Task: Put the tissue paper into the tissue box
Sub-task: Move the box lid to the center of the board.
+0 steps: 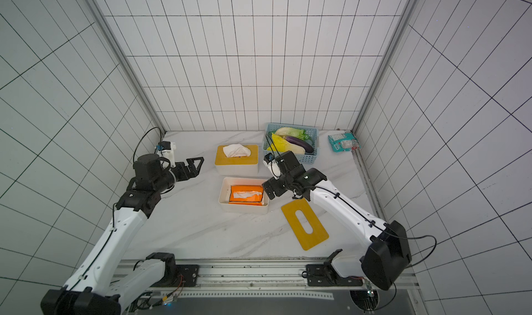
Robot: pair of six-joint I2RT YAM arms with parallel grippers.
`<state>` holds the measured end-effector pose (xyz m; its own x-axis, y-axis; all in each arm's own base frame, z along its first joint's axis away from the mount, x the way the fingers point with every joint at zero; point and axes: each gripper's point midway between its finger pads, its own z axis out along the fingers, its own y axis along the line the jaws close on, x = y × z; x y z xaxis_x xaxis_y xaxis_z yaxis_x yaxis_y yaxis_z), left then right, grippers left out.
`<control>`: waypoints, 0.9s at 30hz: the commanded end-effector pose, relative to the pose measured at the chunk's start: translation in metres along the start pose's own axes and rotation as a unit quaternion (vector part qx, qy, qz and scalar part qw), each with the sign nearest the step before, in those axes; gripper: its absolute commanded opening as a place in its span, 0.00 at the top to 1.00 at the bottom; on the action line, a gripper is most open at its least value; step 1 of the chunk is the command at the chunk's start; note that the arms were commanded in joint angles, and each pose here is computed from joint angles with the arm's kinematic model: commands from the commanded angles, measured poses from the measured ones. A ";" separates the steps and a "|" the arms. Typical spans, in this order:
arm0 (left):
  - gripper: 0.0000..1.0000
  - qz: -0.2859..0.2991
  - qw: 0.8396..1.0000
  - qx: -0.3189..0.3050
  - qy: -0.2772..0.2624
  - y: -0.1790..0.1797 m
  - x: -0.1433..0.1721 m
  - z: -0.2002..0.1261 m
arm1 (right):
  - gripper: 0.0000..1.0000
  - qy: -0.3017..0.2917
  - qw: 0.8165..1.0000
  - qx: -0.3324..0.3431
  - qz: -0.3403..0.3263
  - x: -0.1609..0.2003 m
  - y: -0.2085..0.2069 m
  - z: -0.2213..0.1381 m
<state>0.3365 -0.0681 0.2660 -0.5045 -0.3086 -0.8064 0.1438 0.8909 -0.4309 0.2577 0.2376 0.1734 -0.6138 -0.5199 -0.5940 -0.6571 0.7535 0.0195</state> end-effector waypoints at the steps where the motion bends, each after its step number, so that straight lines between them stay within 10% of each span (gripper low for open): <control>1: 0.02 0.001 1.000 0.009 -0.010 -0.003 -0.007 -0.001 | 0.01 0.057 0.989 0.073 0.114 0.056 -0.026 0.000; 10: 0.02 0.000 1.000 0.009 -0.009 -0.003 -0.006 -0.001 | 0.11 0.152 0.960 0.126 0.199 0.141 -0.031 0.014; 27: 0.02 0.002 1.000 0.006 -0.011 -0.002 -0.006 -0.002 | 0.28 0.223 0.951 0.120 0.180 0.181 -0.016 0.052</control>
<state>0.3365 -0.0684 0.2658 -0.5064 -0.3101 -0.8046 0.1453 0.8891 -0.4341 0.1833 0.1514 0.0296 -0.9385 -0.2822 -0.1991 -0.2785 0.9593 -0.0471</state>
